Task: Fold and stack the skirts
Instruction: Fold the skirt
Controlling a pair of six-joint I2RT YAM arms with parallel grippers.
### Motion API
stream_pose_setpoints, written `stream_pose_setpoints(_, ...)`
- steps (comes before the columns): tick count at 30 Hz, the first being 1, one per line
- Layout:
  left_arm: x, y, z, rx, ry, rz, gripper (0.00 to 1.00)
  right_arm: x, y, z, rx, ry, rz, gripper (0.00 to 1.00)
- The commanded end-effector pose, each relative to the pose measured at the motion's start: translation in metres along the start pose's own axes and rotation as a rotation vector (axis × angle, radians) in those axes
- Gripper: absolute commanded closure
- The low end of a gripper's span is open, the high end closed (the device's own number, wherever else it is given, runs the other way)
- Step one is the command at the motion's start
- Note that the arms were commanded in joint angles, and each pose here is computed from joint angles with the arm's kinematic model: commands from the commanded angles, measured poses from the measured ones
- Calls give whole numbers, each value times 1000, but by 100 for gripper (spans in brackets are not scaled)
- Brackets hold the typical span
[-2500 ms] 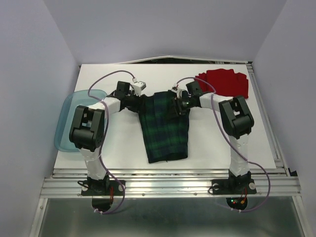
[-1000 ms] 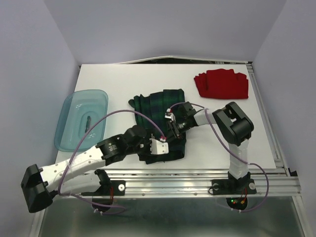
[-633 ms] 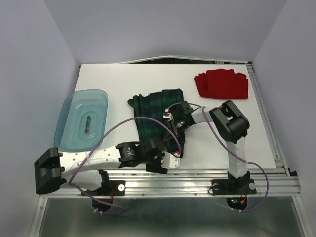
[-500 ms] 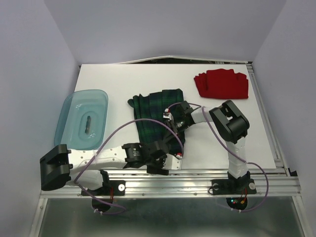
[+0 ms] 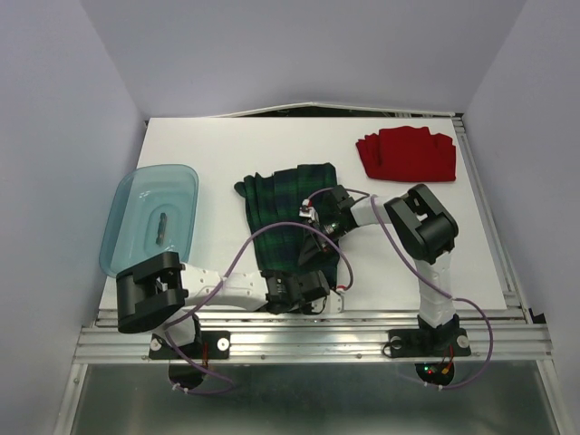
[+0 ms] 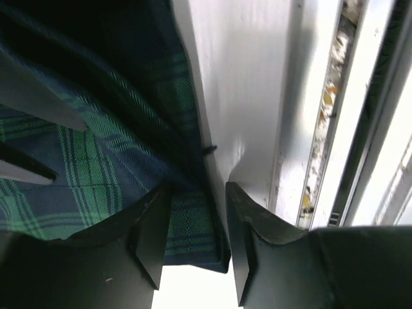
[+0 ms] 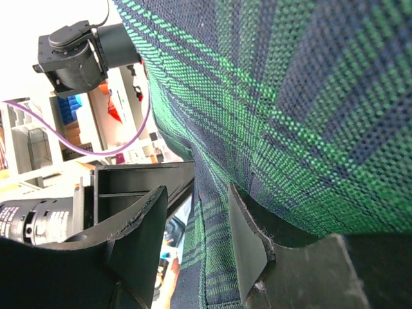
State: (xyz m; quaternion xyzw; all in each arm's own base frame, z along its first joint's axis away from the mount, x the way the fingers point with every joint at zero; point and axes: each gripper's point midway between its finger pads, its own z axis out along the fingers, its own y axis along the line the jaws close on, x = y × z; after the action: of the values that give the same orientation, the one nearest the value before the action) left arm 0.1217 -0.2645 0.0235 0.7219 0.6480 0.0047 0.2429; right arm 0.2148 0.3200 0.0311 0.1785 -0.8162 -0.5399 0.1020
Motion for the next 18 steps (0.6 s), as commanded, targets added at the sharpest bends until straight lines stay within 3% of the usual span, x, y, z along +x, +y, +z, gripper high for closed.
stream_pose_setpoints(1, -13, 9, 2, -56, -6, -56, 52, 6, -53, 3, 219, -7, -5, 50)
stream_pose_setpoints(7, -16, 16, 2, -84, 1, -47, 52, 13, -55, 3, 220, 14, 3, 51)
stream_pose_setpoints(10, -2, 6, 17, -55, 64, -18, 52, 15, -59, 5, 221, 23, 7, 51)
stream_pose_setpoints(14, 13, -13, 35, 1, 99, -28, 66, 18, -59, 4, 217, 29, 6, 51)
stream_pose_setpoints(18, 7, -12, 32, 6, 71, -15, 99, 11, -47, 1, 204, 17, -25, 51)
